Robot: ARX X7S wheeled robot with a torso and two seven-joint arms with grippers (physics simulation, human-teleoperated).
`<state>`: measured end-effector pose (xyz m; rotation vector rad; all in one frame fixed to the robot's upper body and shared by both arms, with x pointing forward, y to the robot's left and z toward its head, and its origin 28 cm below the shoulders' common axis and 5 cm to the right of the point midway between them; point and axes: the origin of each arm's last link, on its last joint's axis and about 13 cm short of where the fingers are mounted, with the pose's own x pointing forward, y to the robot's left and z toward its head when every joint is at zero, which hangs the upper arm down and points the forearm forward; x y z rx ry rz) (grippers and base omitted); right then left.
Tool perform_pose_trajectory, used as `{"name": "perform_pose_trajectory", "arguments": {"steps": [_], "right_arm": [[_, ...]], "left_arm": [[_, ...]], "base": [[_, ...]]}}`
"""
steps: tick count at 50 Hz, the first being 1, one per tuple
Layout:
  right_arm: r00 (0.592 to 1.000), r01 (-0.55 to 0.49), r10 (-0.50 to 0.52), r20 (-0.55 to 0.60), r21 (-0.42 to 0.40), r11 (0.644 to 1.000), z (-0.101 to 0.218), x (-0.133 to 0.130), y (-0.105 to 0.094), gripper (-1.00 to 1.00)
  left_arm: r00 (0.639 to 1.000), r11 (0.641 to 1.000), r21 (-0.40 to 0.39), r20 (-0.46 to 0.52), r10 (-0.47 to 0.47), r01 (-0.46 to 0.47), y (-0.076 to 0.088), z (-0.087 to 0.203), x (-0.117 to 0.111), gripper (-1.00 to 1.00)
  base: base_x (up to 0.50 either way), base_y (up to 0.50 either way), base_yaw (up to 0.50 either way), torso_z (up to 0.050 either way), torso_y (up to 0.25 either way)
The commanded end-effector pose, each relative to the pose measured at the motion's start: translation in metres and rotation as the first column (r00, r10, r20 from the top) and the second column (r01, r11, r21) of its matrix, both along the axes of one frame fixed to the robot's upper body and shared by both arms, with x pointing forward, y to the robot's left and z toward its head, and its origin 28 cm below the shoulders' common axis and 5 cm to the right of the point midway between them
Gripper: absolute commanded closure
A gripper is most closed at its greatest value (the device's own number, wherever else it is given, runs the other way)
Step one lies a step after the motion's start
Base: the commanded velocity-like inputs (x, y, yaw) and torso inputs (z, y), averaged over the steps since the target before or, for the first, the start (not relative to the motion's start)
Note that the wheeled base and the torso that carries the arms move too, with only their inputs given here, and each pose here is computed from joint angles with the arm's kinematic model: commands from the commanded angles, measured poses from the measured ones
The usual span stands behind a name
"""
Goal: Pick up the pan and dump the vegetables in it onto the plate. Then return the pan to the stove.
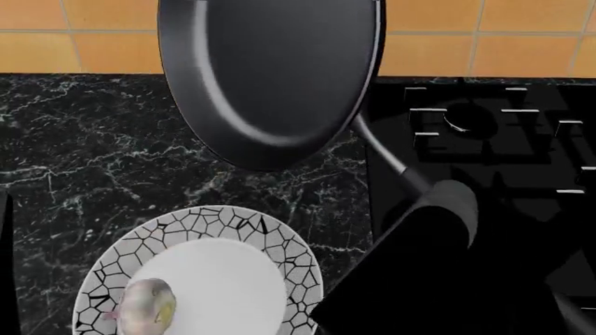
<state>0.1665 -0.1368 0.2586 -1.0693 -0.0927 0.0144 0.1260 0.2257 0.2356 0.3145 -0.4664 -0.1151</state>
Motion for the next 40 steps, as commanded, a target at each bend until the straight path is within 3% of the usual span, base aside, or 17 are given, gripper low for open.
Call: {"name": "perform_pose_trajectory", "arguments": {"steps": [1,3,4,5,6,7,8,9,10,12,13,15,40], "right_arm": [[0.949,0.140,-0.155,0.276,0.075,0.987,0.019,-0.007,-0.010,1.00],[0.959,0.081,-0.126,0.254,0.178,0.981,0.022,-0.009,-0.011,1.00],[0.972,0.025,-0.087,0.217,0.275,0.961,0.024,-0.011,-0.013,1.00],[0.970,0.033,-0.100,0.220,0.291,0.956,0.022,-0.010,-0.017,1.00],[0.980,-0.014,-0.065,0.188,0.388,0.921,0.021,-0.011,-0.020,1.00],[0.976,0.007,-0.085,0.200,0.363,0.932,0.020,-0.010,-0.023,1.00],[0.986,-0.039,-0.041,0.164,0.457,0.889,0.018,-0.010,-0.023,1.00],[0.981,-0.016,-0.067,0.180,0.425,0.905,0.016,-0.010,-0.026,1.00],[0.984,-0.045,-0.044,0.172,0.481,0.875,0.016,-0.010,-0.027,1.00],[0.982,-0.022,-0.068,0.175,0.468,0.884,0.014,-0.010,-0.032,1.00],[0.984,-0.050,-0.043,0.170,0.506,0.861,0.014,-0.011,-0.031,1.00],[0.985,-0.042,-0.048,0.165,0.504,0.863,0.014,-0.012,-0.032,1.00],[0.989,0.003,-0.072,0.129,0.471,0.882,0.015,-0.009,-0.033,1.00]], "left_arm": [[1.000,1.000,-0.005,-0.010,-0.011,0.011,-0.001,-0.002,-0.001,-1.00],[1.000,1.000,-0.004,-0.011,-0.008,0.008,-0.001,-0.002,0.000,-1.00],[1.000,1.000,-0.003,-0.011,-0.007,0.007,-0.001,-0.002,0.000,-1.00],[1.000,1.000,-0.004,-0.012,-0.007,0.007,-0.001,-0.002,0.000,-1.00],[1.000,1.000,-0.004,-0.013,-0.005,0.005,-0.001,-0.003,0.000,-1.00],[1.000,1.000,-0.004,-0.014,-0.005,0.005,-0.001,-0.003,0.000,-1.00],[1.000,1.000,0.004,-0.012,0.004,-0.004,-0.001,-0.004,0.000,-1.00],[1.000,1.000,0.003,-0.013,0.001,-0.001,-0.001,-0.004,0.000,-1.00],[1.000,1.000,0.004,-0.013,0.002,-0.002,-0.001,-0.004,0.000,-1.00],[1.000,1.000,0.003,-0.014,0.002,-0.002,-0.001,-0.004,0.000,-1.00],[1.000,1.000,0.002,-0.015,0.001,-0.001,-0.001,-0.005,0.000,-1.00],[1.000,1.000,0.002,-0.015,0.000,0.000,-0.002,-0.005,0.000,-1.00],[1.000,1.000,0.001,-0.022,-0.004,0.004,-0.004,-0.009,0.001,-1.00]], "base": [[0.00,0.00,0.00,0.010,0.000],[0.00,0.00,0.00,0.000,0.000],[0.00,0.00,0.00,0.000,0.010],[0.00,0.00,0.00,0.000,0.000],[0.00,0.00,0.00,0.000,0.000],[0.00,0.00,0.00,0.000,0.000],[0.00,0.00,0.00,0.000,0.000],[0.00,0.00,0.00,0.000,0.000],[0.00,0.00,0.00,0.000,0.011],[0.00,0.00,0.00,0.000,0.000],[0.00,0.00,0.00,0.000,0.000],[0.00,0.00,0.00,0.000,0.005],[0.00,-0.50,0.00,0.001,0.002]]}}
